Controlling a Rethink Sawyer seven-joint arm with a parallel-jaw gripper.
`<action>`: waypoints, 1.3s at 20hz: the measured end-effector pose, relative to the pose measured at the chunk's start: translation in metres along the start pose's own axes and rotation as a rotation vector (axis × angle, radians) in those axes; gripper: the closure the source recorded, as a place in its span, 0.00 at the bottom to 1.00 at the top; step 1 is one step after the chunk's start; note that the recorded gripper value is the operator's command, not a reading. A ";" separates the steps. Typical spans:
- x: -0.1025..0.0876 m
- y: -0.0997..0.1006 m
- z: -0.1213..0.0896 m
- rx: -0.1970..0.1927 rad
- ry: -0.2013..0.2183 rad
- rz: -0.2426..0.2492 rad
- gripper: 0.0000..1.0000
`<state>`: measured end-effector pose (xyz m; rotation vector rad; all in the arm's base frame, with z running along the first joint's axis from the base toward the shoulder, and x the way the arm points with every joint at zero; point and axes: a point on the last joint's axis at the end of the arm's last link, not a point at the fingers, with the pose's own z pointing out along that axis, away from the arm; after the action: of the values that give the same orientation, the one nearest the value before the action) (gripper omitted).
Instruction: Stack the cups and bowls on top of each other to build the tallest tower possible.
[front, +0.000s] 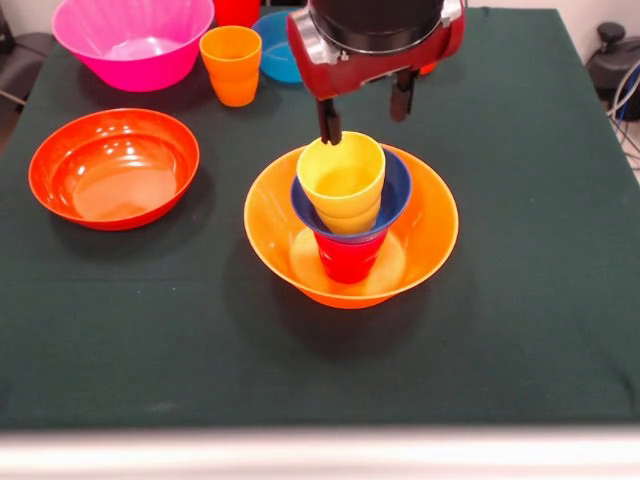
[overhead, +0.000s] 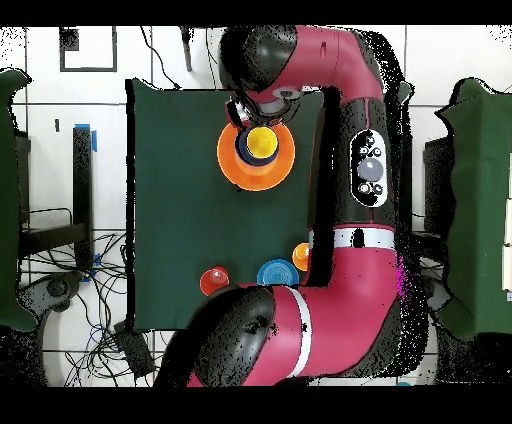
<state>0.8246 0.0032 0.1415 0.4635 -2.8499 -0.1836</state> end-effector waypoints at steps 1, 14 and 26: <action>-0.001 0.000 0.005 -0.002 0.000 -0.001 0.00; -0.011 0.005 0.040 -0.006 -0.016 -0.010 0.00; -0.019 0.032 0.059 -0.013 0.007 -0.043 0.00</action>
<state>0.8171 0.0445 0.0853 0.5221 -2.8315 -0.2076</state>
